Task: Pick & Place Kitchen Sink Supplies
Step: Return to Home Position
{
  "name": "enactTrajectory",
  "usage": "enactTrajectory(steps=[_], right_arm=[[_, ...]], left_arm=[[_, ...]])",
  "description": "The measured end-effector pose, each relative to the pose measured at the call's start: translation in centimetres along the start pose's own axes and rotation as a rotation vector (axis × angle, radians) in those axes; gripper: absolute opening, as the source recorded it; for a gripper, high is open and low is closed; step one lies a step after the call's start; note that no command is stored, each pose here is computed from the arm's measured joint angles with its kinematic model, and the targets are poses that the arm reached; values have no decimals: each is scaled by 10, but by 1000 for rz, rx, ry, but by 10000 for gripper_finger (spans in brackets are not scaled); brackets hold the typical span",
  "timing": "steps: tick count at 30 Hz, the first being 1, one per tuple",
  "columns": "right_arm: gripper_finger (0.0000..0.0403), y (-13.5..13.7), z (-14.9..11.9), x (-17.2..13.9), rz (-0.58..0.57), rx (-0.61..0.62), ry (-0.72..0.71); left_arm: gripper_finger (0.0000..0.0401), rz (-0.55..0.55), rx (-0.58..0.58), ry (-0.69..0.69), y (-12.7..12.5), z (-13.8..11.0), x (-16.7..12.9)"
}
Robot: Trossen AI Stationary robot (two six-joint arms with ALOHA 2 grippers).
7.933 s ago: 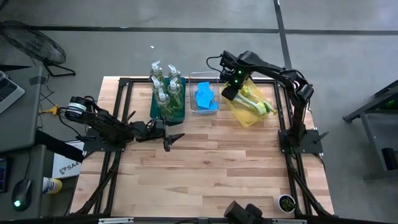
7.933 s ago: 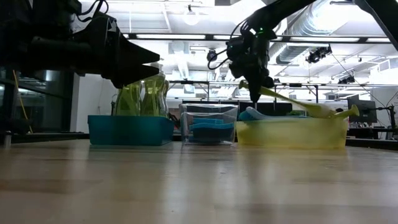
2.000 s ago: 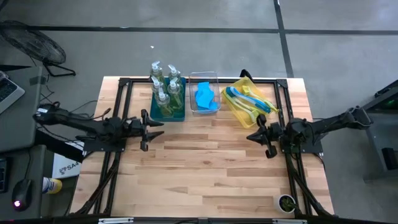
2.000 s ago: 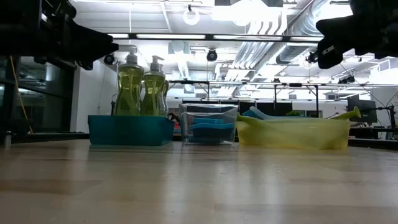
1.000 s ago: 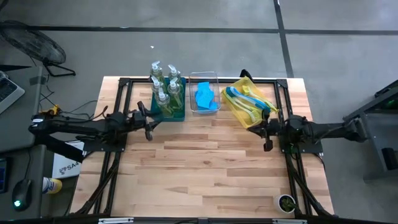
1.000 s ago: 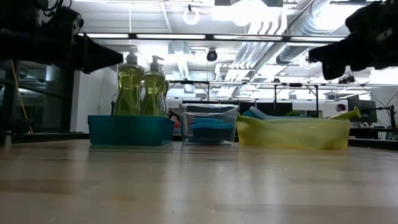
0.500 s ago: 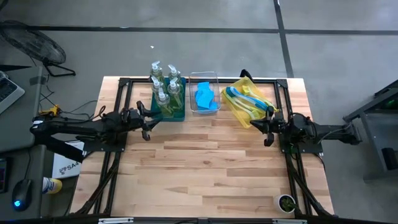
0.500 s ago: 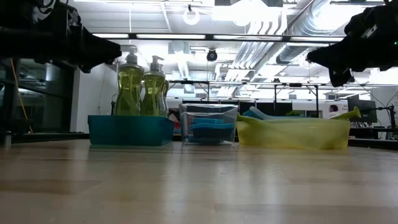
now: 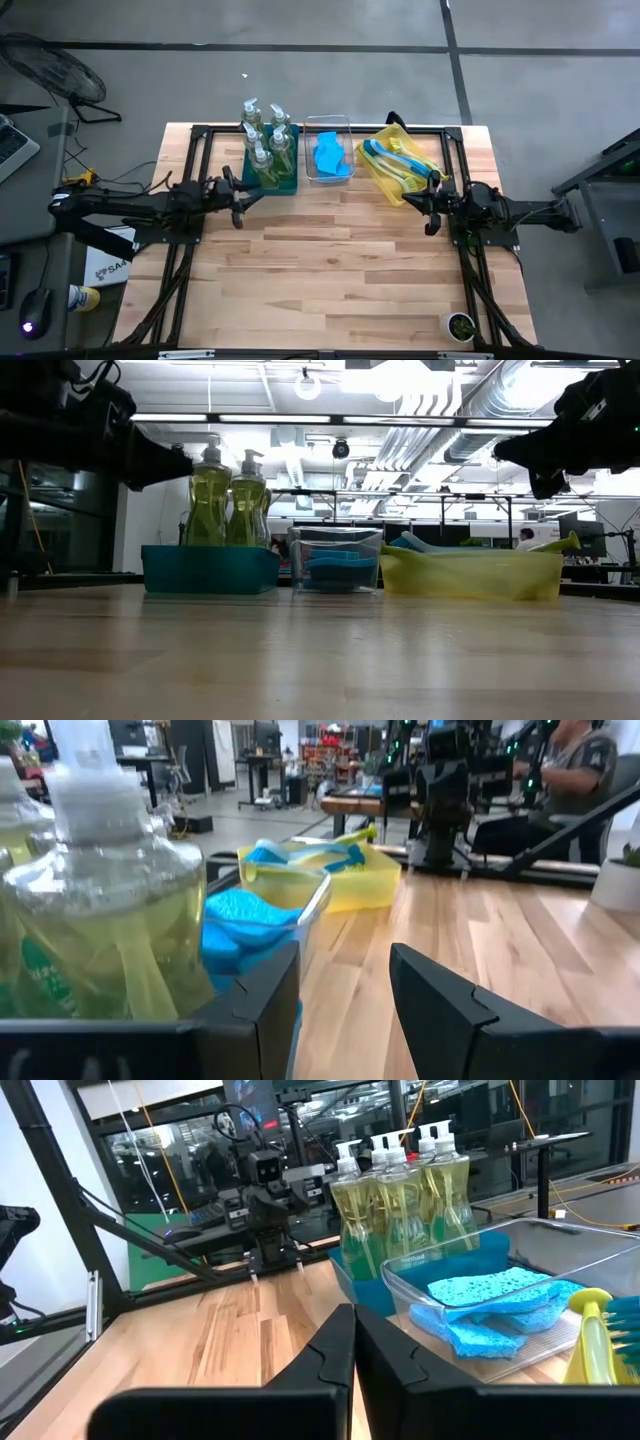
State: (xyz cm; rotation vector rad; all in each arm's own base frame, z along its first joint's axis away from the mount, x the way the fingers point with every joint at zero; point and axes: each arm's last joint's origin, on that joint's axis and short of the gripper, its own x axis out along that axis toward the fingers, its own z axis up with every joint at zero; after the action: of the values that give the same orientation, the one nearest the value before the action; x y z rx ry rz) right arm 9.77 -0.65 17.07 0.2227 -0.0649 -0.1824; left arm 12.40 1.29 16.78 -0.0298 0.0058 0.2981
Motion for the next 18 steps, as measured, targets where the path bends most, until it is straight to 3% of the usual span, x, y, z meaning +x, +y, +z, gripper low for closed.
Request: enactTrajectory(steps=[18], right_arm=[[5,0,0,0,0,0,0]], left_arm=[[154,5,42,164,1,-16,-1]])
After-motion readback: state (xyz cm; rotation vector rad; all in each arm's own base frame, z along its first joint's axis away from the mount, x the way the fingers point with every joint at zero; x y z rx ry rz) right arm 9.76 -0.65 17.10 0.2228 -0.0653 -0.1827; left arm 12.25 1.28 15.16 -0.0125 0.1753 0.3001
